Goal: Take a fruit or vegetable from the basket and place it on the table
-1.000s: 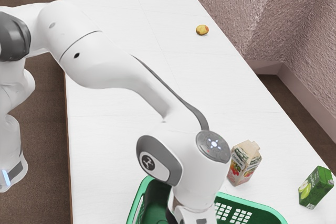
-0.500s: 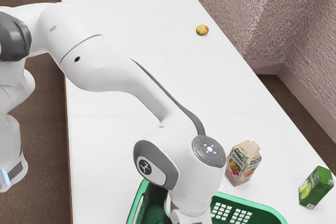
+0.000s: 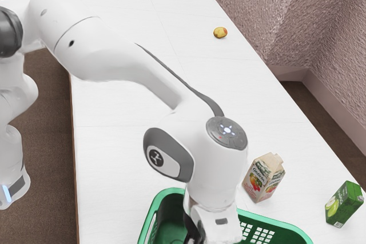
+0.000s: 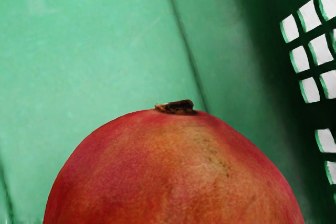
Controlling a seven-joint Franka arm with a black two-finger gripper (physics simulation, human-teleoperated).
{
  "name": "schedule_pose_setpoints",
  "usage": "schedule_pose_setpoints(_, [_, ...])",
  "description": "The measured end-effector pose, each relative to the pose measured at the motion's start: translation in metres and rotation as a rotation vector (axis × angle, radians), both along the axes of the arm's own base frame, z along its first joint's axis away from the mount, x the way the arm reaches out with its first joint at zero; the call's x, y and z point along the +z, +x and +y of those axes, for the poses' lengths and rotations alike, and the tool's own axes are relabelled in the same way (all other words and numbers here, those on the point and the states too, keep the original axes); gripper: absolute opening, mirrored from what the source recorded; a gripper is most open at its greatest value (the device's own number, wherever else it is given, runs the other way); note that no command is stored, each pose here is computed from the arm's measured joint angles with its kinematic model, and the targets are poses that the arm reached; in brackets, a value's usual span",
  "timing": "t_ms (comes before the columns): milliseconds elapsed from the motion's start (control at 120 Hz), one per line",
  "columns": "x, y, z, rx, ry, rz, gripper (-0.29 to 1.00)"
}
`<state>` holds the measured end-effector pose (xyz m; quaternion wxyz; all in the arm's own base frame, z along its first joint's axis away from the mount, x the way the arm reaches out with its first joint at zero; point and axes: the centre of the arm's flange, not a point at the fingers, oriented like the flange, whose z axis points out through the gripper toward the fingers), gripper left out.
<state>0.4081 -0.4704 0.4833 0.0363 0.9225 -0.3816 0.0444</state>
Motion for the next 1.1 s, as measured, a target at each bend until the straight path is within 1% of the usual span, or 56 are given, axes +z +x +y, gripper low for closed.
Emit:
schedule_pose_setpoints(117, [0.082, 0.014, 0.003, 0.021, -0.071, -0.078, 0.3])
schedule_pose_setpoints(158, [0.103, 0.03, 0.016, 0.056, -0.081, -0.1, 0.3])
schedule_pose_setpoints(217, [0.127, 0.062, 0.051, 0.135, -0.081, -0.124, 0.3])
schedule_pose_setpoints(275, [0.144, 0.091, 0.09, 0.216, -0.071, -0.136, 0.3])
schedule_pose_setpoints(375, [0.167, 0.125, 0.153, 0.338, -0.043, -0.144, 0.3])
schedule_pose_setpoints(500, [0.192, 0.156, 0.239, 0.5, -0.008, -0.15, 0.29])
schedule_pose_setpoints(600, [0.192, 0.178, 0.314, 0.634, 0.029, -0.125, 0.25])
schedule_pose_setpoints(675, [0.193, 0.187, 0.368, 0.725, 0.047, -0.105, 0.24])
schedule_pose_setpoints(775, [0.205, 0.19, 0.423, 0.819, 0.051, -0.107, 0.24])
schedule_pose_setpoints(825, [0.204, 0.191, 0.436, 0.842, 0.056, -0.098, 0.24])
schedule_pose_setpoints(917, [0.2, 0.193, 0.441, 0.854, 0.065, -0.083, 0.25])
schedule_pose_setpoints(1017, [0.197, 0.192, 0.441, 0.855, 0.069, -0.072, 0.46])
schedule_pose_setpoints(1100, [0.2, 0.19, 0.442, 0.855, 0.077, -0.077, 0.57])
